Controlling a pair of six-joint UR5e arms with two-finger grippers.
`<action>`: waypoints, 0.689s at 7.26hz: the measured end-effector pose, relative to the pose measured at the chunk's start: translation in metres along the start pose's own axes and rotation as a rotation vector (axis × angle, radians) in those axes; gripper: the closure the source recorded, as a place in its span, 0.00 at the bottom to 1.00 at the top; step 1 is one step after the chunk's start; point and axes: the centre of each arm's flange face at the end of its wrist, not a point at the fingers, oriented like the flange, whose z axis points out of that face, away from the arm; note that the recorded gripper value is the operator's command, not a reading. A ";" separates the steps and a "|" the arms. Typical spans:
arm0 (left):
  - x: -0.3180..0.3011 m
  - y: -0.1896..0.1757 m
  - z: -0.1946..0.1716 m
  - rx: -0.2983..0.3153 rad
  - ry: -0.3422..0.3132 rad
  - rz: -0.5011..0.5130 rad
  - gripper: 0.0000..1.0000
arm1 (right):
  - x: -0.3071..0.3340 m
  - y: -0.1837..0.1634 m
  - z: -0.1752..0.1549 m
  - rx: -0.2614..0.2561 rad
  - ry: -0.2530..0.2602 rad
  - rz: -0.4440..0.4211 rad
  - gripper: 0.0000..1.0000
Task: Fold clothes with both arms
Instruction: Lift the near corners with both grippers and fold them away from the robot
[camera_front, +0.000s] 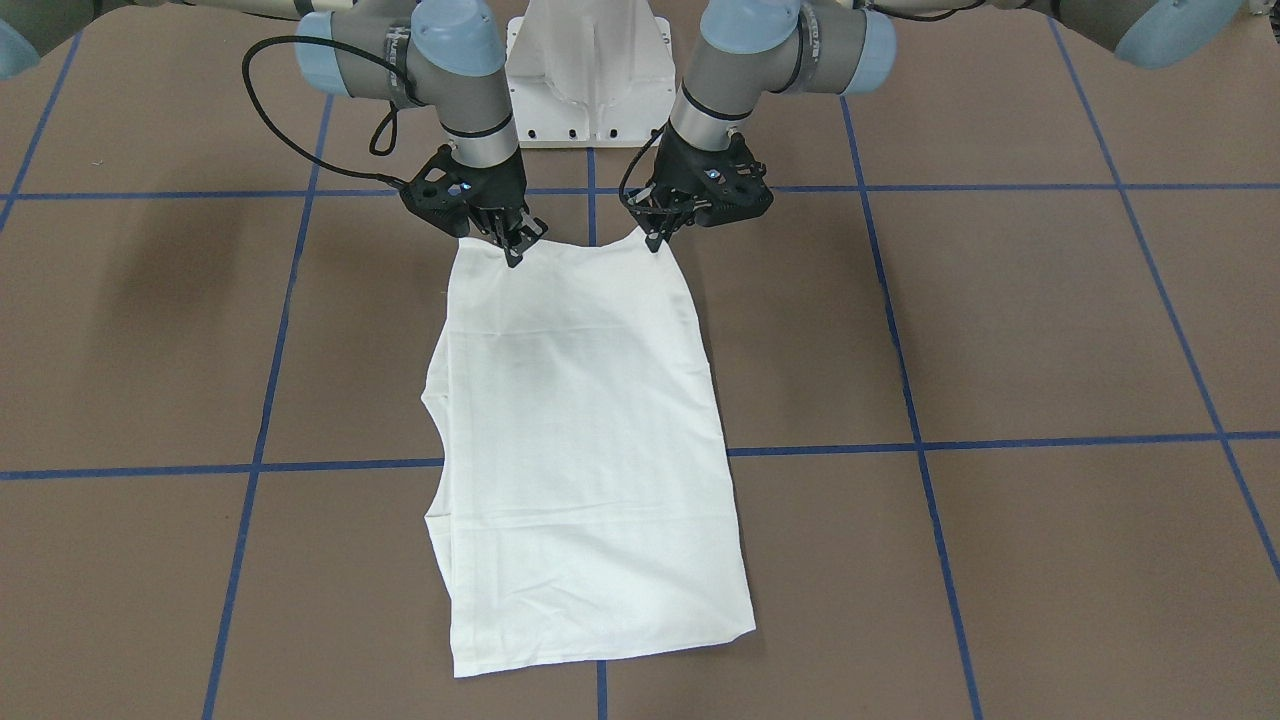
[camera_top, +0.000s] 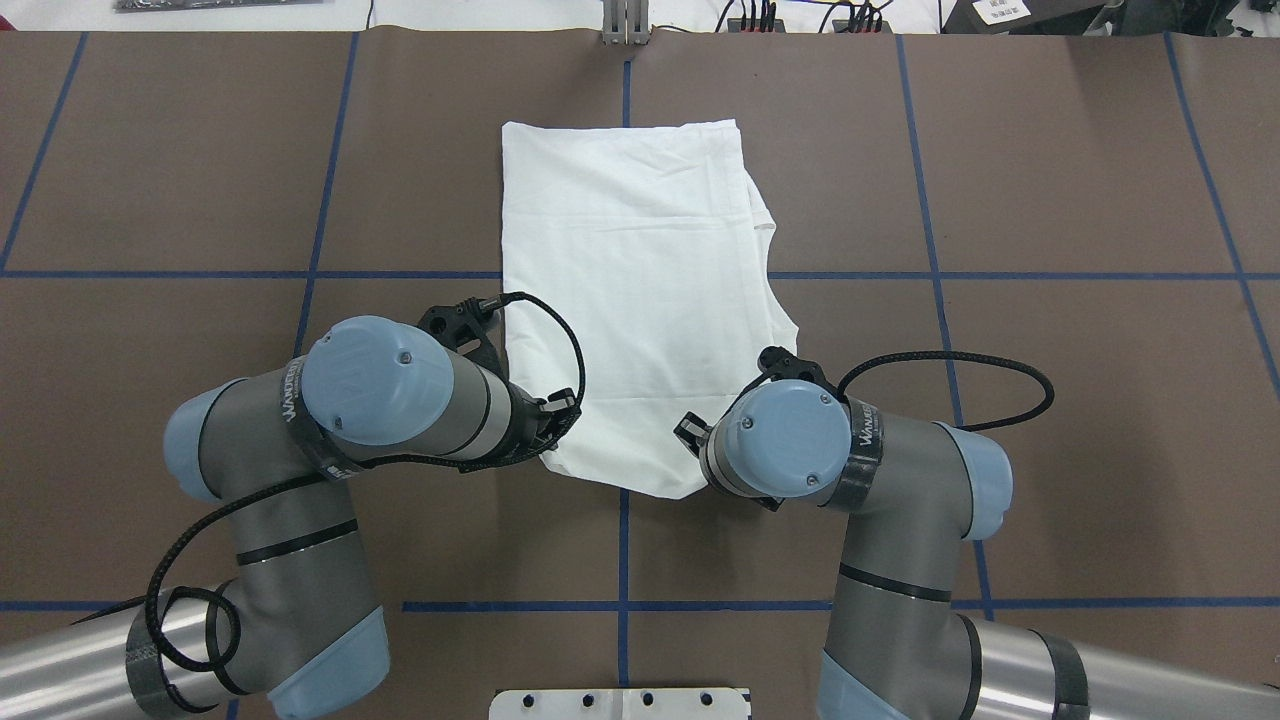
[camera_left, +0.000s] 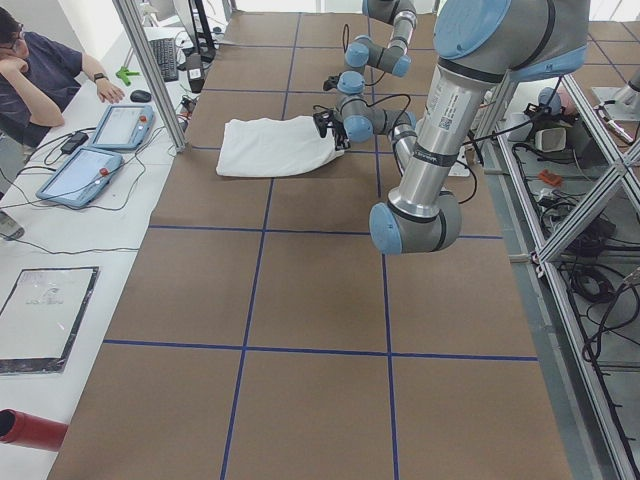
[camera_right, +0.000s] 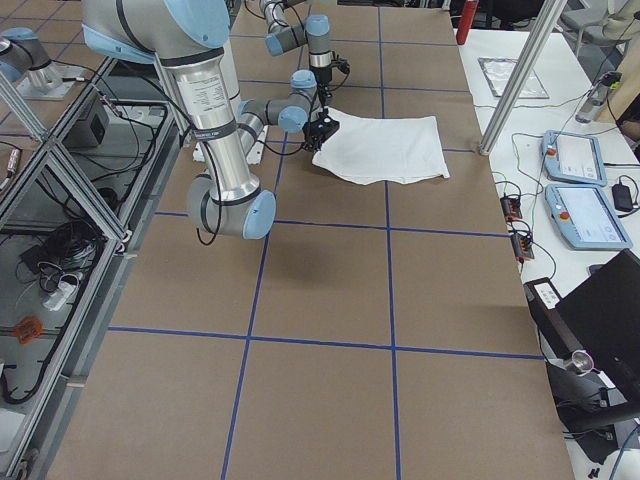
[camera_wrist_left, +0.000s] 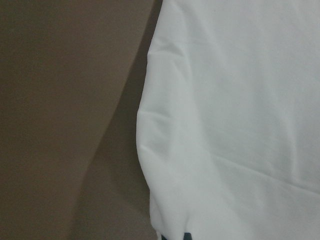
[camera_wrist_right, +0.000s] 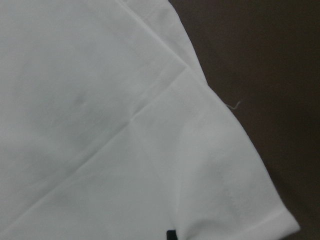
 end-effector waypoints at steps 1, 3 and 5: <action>-0.001 0.012 -0.005 -0.032 0.004 0.001 1.00 | 0.004 0.007 -0.015 -0.050 -0.004 -0.005 1.00; -0.010 0.066 -0.014 -0.139 -0.012 0.002 1.00 | 0.023 0.033 -0.056 -0.211 0.009 -0.033 1.00; -0.014 0.120 -0.055 -0.219 -0.030 -0.002 1.00 | 0.038 0.055 -0.081 -0.340 0.033 -0.062 1.00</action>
